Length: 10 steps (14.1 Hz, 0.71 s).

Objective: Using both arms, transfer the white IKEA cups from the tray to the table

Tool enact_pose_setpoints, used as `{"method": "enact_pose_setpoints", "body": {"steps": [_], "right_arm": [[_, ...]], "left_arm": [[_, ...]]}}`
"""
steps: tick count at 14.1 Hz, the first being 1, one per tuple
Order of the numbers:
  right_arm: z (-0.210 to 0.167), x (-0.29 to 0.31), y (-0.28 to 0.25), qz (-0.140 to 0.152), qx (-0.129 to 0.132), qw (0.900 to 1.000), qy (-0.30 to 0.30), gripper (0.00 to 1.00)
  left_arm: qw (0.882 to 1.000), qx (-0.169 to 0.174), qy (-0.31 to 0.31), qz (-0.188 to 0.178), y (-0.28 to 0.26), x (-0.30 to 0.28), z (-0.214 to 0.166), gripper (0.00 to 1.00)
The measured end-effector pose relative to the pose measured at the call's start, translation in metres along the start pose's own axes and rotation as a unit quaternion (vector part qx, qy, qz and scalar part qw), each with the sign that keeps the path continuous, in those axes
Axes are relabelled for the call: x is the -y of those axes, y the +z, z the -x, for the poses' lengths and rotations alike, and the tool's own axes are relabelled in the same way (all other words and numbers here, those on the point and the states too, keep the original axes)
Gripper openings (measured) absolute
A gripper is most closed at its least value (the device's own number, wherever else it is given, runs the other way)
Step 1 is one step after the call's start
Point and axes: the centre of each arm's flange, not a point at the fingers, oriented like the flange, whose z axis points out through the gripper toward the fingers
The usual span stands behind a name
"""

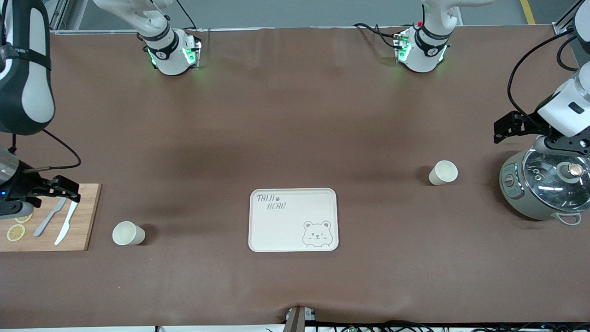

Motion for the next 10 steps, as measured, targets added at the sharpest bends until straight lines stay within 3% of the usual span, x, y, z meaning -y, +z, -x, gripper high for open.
{"method": "enact_pose_setpoints", "body": {"steps": [10], "right_arm": [[0.006, 0.0039, 0.0081, -0.003, 0.005, 1.0, -0.004, 1.0]], "left_arm": [[1.0, 0.0, 0.001, 0.0, 0.0001, -0.0009, -0.0001, 1.0]]}}
